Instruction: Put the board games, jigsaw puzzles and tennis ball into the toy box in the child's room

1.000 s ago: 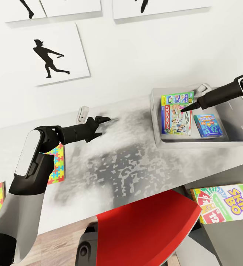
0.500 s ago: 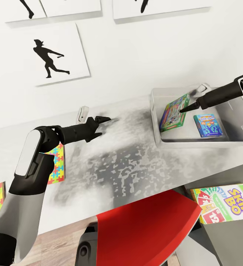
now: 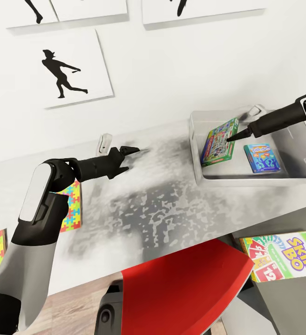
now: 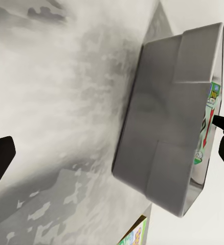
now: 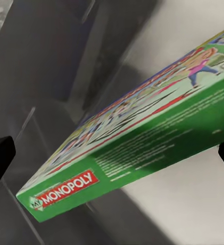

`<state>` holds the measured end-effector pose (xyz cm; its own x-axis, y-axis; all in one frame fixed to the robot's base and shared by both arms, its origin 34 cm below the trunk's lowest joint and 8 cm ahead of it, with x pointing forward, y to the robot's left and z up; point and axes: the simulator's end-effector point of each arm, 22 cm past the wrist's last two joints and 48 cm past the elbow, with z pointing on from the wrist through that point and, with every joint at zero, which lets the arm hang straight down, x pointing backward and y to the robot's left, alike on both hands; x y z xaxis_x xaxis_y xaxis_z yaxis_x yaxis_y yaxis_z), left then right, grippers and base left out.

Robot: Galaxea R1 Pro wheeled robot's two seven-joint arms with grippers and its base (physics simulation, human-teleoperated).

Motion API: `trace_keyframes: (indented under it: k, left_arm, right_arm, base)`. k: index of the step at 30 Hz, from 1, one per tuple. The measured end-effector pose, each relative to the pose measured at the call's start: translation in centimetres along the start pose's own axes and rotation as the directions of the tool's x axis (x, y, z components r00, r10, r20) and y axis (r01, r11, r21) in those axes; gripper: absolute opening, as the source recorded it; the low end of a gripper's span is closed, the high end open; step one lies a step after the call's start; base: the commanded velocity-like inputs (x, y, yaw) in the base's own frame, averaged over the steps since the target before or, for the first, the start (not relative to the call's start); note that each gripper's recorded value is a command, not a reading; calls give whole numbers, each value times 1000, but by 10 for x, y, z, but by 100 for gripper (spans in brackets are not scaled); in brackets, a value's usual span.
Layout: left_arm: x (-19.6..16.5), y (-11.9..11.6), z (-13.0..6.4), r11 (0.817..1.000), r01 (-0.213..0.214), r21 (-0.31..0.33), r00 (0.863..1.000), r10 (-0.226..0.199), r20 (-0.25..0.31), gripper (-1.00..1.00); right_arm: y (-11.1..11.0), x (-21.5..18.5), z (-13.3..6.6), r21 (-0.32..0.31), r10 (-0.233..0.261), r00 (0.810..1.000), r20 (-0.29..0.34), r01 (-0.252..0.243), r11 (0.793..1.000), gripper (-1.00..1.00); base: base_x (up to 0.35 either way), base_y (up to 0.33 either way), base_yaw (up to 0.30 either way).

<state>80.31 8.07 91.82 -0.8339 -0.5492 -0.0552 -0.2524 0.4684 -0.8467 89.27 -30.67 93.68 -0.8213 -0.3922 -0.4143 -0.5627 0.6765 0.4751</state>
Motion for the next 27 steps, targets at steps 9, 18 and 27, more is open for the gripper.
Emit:
trace_keyframes:
  k: [9,18,27]
  left_arm:
    - [0,0,0,1000,0,0,1000,0,-1,100]
    - [1,0,0,1000,0,0,1000,0,-1,100]
    - [2,-1,1,1000,-3,0,1000,3,-4,100]
  right_arm:
    - [-16,5,-30,41,17,999,34,-18,999,100]
    - [-35,7,-70,83,47,993,107,-56,995,100]
    - [-55,22,-105,133,79,987,142,-98,986,100]
  base:
    - [0,0,0]
    - [0,0,0]
    - [0,0,0]
